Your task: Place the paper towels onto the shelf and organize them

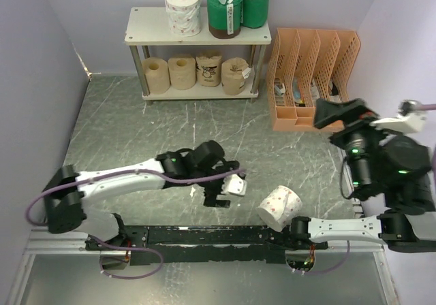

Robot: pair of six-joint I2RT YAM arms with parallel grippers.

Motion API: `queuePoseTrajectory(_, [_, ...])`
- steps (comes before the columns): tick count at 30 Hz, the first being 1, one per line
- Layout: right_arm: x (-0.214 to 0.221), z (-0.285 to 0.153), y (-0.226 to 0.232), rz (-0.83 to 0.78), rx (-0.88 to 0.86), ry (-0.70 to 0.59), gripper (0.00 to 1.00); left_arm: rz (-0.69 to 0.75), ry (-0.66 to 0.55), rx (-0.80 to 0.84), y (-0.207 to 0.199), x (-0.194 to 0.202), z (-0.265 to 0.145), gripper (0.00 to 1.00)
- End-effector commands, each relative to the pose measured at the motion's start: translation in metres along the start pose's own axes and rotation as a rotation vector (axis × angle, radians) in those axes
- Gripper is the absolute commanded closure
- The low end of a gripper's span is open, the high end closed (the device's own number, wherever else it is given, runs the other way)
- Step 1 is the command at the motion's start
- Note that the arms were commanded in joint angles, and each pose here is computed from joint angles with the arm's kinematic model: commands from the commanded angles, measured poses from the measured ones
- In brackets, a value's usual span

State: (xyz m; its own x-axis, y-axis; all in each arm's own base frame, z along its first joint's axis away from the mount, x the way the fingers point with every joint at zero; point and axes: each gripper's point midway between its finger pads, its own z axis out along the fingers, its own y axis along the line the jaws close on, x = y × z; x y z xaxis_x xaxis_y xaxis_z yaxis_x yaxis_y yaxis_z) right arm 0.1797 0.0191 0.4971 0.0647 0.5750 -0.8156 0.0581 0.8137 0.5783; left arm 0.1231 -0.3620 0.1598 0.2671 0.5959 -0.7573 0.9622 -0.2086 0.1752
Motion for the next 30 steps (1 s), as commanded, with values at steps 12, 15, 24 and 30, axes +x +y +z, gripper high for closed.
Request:
queuePoseTrajectory(12, [0.058,-0.002,-0.036,-0.112,0.078,0.072,0.0,0.26,-0.229,0.052,0.013,-0.064,0.125,0.0])
queuePoseTrajectory(15, [0.055,-0.003,-0.039,-0.124,0.083,0.075,0.0,0.237,-0.26,0.102,0.004,-0.071,0.135,0.0])
queuePoseTrajectory(24, [0.043,-0.007,-0.057,-0.089,0.091,0.067,0.0,0.216,-0.247,0.185,-0.023,-0.069,0.155,0.15])
queuePoseTrajectory(30, [0.038,-0.011,-0.073,-0.05,0.092,0.07,0.0,0.222,-0.195,0.226,-0.046,-0.056,0.165,0.4])
